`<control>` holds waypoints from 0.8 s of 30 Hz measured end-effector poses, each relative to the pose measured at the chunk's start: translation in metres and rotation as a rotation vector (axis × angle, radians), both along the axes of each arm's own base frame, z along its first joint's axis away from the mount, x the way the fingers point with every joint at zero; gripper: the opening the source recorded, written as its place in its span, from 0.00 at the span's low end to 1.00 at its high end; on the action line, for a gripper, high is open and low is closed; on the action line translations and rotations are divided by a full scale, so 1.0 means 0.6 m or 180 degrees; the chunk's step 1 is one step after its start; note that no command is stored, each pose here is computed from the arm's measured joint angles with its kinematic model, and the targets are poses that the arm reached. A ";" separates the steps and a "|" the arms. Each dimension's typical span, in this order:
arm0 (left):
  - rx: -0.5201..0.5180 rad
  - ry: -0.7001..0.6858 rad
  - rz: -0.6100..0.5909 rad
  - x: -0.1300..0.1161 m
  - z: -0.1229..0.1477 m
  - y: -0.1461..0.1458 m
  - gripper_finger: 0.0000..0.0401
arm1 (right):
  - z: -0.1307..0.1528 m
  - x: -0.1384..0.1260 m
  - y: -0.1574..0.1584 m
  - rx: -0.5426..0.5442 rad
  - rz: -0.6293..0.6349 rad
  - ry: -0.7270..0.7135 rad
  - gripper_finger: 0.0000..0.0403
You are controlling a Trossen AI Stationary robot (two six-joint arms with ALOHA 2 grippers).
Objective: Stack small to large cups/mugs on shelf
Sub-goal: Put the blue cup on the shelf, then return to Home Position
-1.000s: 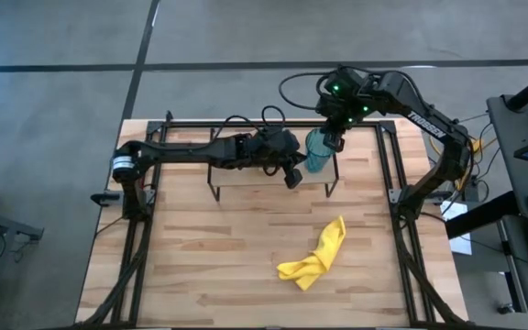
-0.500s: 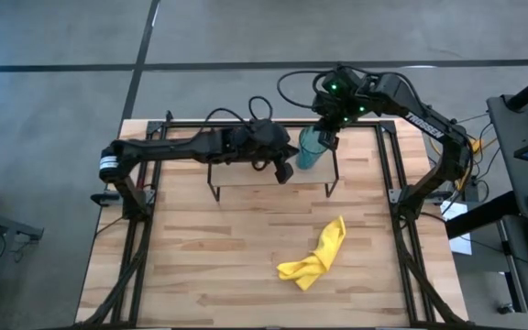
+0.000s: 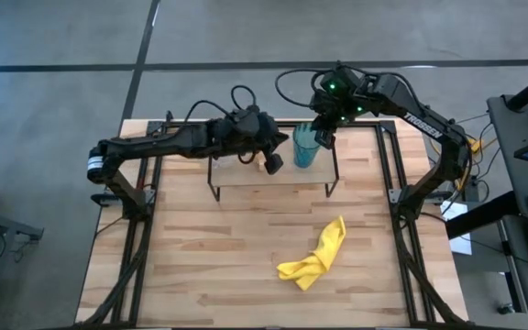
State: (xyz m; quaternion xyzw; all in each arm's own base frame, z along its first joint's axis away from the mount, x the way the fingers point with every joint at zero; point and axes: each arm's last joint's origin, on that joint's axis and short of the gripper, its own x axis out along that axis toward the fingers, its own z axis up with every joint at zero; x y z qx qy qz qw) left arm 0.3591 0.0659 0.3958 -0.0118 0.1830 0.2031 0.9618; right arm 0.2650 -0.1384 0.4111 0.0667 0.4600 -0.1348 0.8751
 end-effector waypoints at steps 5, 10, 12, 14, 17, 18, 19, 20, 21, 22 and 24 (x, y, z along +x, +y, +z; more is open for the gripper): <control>0.0029 0.0242 0.0230 -0.018 -0.002 0.013 0.00 | 0.004 -0.001 0.000 -0.0011 -0.0007 -0.0029 0.24; 0.0012 0.0498 0.0370 -0.041 -0.004 0.021 0.00 | 0.024 -0.005 0.004 -0.0036 -0.0042 -0.0170 0.25; 0.0000 0.0572 0.0372 -0.044 -0.007 0.021 0.00 | 0.032 -0.005 0.007 -0.0014 -0.0082 -0.0232 0.25; -0.0010 0.0637 0.0383 -0.044 -0.014 0.023 0.00 | 0.042 -0.007 0.010 -0.0032 -0.0075 -0.0303 0.25; -0.0032 0.0732 0.0406 -0.042 -0.025 0.029 0.00 | 0.062 -0.010 0.015 -0.0072 -0.0064 -0.0433 0.24; -0.0048 0.0791 0.0417 -0.043 -0.029 0.032 0.00 | 0.068 -0.011 0.018 -0.0093 -0.0048 -0.0476 0.24; -0.0057 0.0824 0.0434 -0.042 -0.033 0.036 0.00 | 0.074 -0.011 0.021 -0.0112 -0.0033 -0.0516 0.23; -0.0060 0.0822 0.0449 -0.041 -0.035 0.039 0.00 | 0.081 -0.012 0.024 -0.0132 -0.0015 -0.0562 0.23; -0.0069 0.0842 0.0461 -0.041 -0.037 0.042 0.00 | 0.088 -0.013 0.028 -0.0151 0.0008 -0.0606 0.22; -0.0075 0.0860 0.0471 -0.041 -0.039 0.045 0.00 | 0.094 -0.014 0.032 -0.0166 0.0032 -0.0644 0.22; -0.0076 0.0849 0.0474 -0.041 -0.038 0.046 0.00 | 0.104 -0.016 0.040 -0.0187 0.0076 -0.0706 0.20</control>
